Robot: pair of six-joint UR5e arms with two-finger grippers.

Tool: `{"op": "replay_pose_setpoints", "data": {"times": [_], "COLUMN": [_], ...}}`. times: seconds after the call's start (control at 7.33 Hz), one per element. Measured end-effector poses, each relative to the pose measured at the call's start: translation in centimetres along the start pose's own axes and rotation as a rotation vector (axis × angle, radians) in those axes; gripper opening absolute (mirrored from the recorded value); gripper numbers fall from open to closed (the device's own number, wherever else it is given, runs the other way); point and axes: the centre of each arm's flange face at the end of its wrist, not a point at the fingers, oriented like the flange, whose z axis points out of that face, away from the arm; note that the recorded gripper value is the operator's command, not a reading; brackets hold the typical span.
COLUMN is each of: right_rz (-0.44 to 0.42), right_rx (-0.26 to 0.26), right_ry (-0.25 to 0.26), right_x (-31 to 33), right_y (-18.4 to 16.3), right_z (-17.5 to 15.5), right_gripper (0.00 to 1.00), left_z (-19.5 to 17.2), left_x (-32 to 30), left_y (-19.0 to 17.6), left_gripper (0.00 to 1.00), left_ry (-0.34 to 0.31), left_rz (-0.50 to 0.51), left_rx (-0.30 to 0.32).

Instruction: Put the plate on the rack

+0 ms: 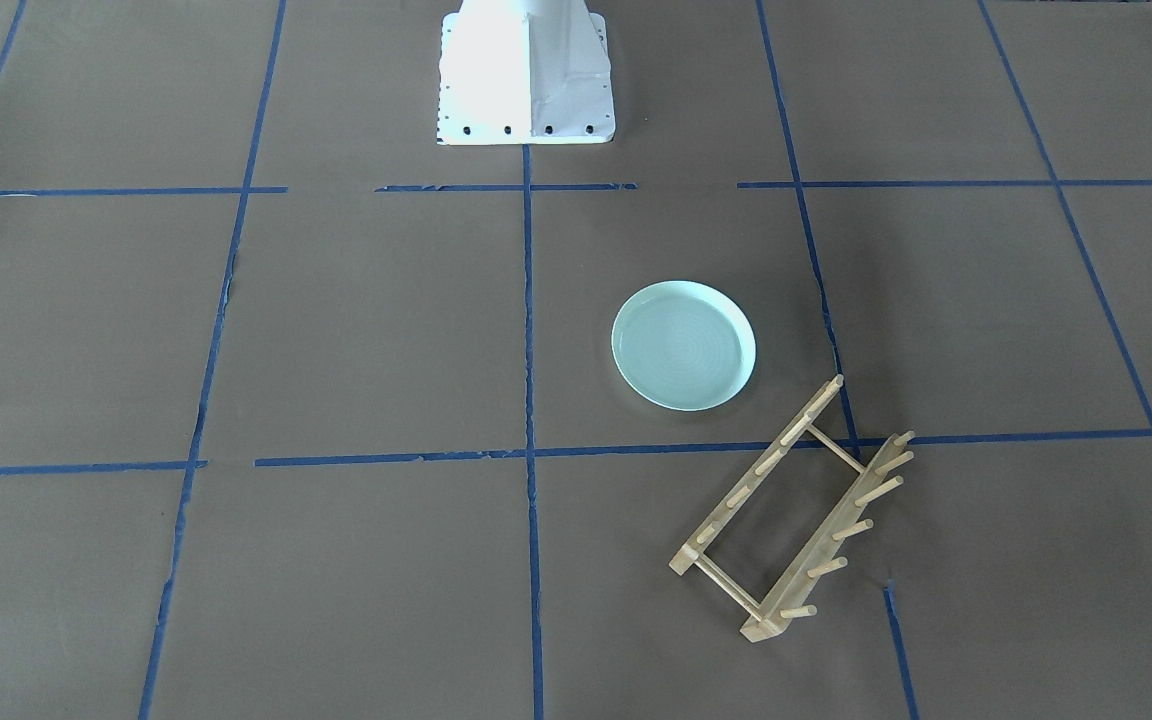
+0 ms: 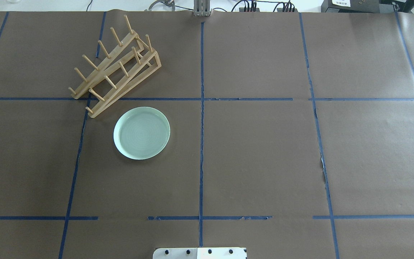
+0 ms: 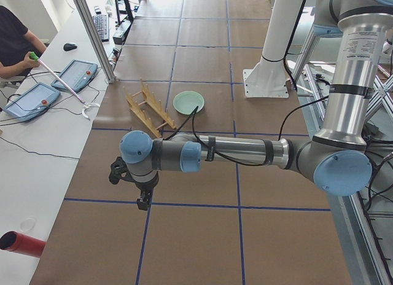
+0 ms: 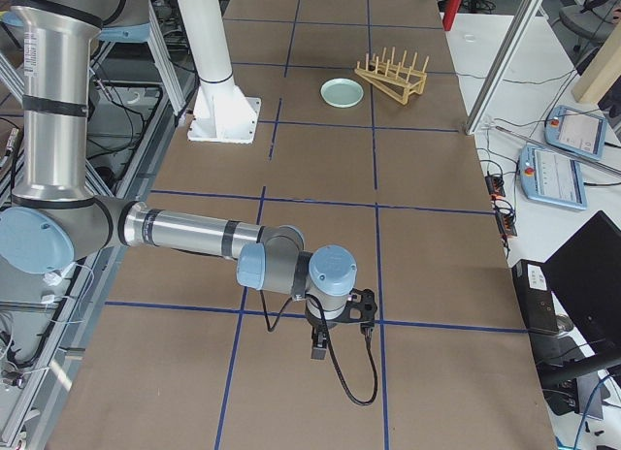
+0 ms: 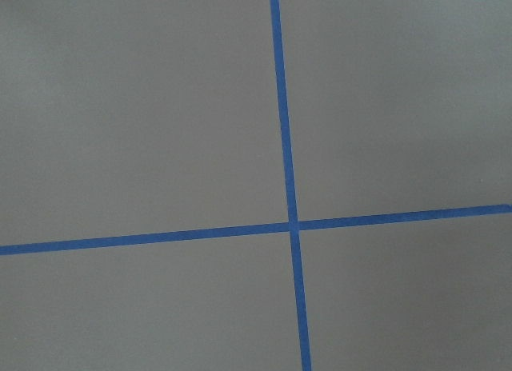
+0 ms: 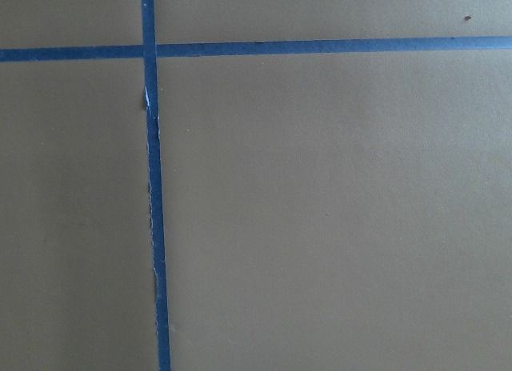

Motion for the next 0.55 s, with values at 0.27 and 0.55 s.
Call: {"op": "replay_pose_setpoints", "data": {"times": [0.27, 0.55], "right_rz": [0.0, 0.0], "right_rx": [0.0, 0.0], "right_ry": [0.0, 0.0], "right_x": [0.02, 0.0], "right_y": [0.01, 0.0], "right_z": [-0.01, -0.01], "right_gripper": [1.0, 1.0], "left_z": [0.26, 0.12], "left_x": [-0.25, -0.21], "left_y": [0.62, 0.87], "left_gripper": [1.0, 1.0], "left_ry": [-0.001, 0.0], "left_rz": [0.01, 0.008], "left_rx": [-0.006, -0.004]}}
